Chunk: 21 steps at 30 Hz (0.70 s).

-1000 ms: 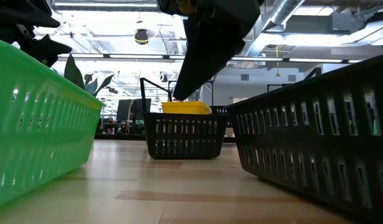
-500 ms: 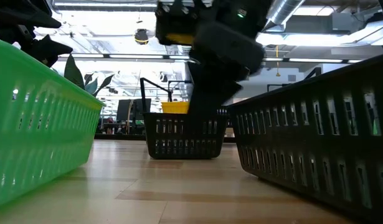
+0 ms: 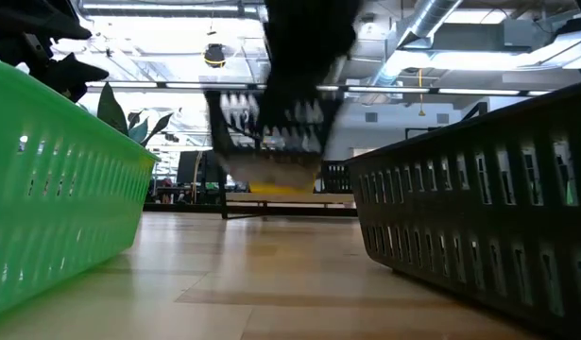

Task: Stack baskets on shelf by color
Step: Stack the top black bin on top of the black bin on the shelf

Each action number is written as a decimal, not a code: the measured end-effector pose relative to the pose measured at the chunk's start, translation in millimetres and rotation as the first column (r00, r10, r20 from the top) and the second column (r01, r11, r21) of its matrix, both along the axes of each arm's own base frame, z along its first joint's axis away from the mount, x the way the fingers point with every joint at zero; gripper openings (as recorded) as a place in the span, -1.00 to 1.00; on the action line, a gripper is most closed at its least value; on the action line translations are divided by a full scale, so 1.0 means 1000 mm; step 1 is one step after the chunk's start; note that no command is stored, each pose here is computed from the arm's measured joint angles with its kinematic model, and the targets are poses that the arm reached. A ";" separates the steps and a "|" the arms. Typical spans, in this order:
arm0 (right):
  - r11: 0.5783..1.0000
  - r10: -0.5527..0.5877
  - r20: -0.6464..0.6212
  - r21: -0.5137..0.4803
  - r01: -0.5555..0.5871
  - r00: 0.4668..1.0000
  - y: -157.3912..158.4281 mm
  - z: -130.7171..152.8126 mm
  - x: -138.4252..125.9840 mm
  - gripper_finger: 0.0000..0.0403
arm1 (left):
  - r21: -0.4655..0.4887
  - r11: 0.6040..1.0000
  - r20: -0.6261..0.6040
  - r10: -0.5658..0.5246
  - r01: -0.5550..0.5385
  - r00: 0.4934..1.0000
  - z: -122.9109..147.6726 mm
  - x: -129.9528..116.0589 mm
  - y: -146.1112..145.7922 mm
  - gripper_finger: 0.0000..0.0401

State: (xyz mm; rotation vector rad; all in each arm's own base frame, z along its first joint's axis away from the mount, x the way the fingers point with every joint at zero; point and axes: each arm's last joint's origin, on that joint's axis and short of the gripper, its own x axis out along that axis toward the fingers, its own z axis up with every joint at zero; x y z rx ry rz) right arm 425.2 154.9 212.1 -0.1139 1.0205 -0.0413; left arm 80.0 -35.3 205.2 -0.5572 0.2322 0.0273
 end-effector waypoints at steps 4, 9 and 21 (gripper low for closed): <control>0.999 -0.013 0.069 -0.043 0.016 0.998 -0.001 0.047 -0.006 -0.97 | -0.002 1.000 0.005 0.000 0.000 1.000 0.001 0.000 0.000 0.10; 0.965 -0.111 0.159 -0.218 0.144 0.981 -0.012 0.096 -0.033 -0.97 | 0.002 1.000 0.005 -0.002 0.002 1.000 0.001 0.000 0.000 0.10; 0.828 -0.426 -0.061 -0.427 0.362 0.903 -0.116 0.095 -0.056 -0.96 | 0.012 1.000 0.006 -0.002 0.002 1.000 0.001 0.000 0.000 0.10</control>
